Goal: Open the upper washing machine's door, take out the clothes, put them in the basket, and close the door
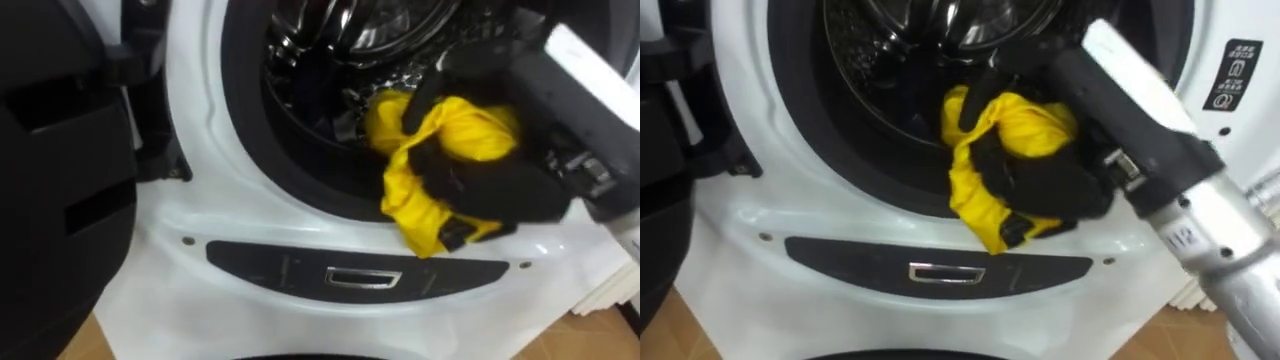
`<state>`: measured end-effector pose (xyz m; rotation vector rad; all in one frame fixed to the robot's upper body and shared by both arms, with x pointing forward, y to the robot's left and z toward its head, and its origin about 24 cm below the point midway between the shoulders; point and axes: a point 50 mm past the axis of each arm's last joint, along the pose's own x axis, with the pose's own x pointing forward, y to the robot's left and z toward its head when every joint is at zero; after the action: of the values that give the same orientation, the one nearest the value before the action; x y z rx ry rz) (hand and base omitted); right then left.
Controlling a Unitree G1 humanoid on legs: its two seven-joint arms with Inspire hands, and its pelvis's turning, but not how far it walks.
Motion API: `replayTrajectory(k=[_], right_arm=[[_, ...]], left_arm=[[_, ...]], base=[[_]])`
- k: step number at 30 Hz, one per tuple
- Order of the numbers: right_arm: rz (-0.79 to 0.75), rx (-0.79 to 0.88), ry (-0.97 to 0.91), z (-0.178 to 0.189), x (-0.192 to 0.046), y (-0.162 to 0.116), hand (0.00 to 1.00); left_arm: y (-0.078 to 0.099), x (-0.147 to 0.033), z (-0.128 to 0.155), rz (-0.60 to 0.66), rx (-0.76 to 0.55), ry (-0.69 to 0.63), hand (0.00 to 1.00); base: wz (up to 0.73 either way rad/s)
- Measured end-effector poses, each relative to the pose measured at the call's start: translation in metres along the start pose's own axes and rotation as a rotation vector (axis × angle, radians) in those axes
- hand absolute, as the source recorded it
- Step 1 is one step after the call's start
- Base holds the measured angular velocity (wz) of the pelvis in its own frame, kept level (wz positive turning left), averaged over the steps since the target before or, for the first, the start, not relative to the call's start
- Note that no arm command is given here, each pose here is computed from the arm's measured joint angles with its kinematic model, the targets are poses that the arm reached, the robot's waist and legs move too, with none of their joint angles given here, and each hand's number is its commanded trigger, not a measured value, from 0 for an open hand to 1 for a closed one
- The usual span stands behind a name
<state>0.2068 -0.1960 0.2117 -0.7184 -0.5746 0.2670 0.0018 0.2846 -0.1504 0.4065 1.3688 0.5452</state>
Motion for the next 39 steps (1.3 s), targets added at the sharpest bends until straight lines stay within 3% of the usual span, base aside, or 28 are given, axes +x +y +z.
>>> replayTrajectory(k=[14, 30, 33, 39], right_arm=[[-0.074, 0.102, -0.007, 0.000, -0.014, -0.011, 1.00], [-0.066, 0.269, 0.006, 0.003, -0.029, -0.030, 1.00], [-0.115, 0.253, 0.019, 0.004, -0.036, -0.041, 1.00], [-0.415, 0.171, 0.083, -0.003, -0.055, -0.081, 1.00]], left_arm=[[0.000, 0.000, -0.005, 0.002, 0.029, 0.011, 0.00], [0.001, 0.004, 0.021, 0.015, 0.009, -0.051, 0.00], [0.005, 0.005, 0.020, 0.021, 0.005, -0.049, 0.00], [0.008, 0.006, 0.014, 0.020, 0.003, -0.023, 0.00]], base=[[0.06], [0.05], [-0.19], [-0.61]])
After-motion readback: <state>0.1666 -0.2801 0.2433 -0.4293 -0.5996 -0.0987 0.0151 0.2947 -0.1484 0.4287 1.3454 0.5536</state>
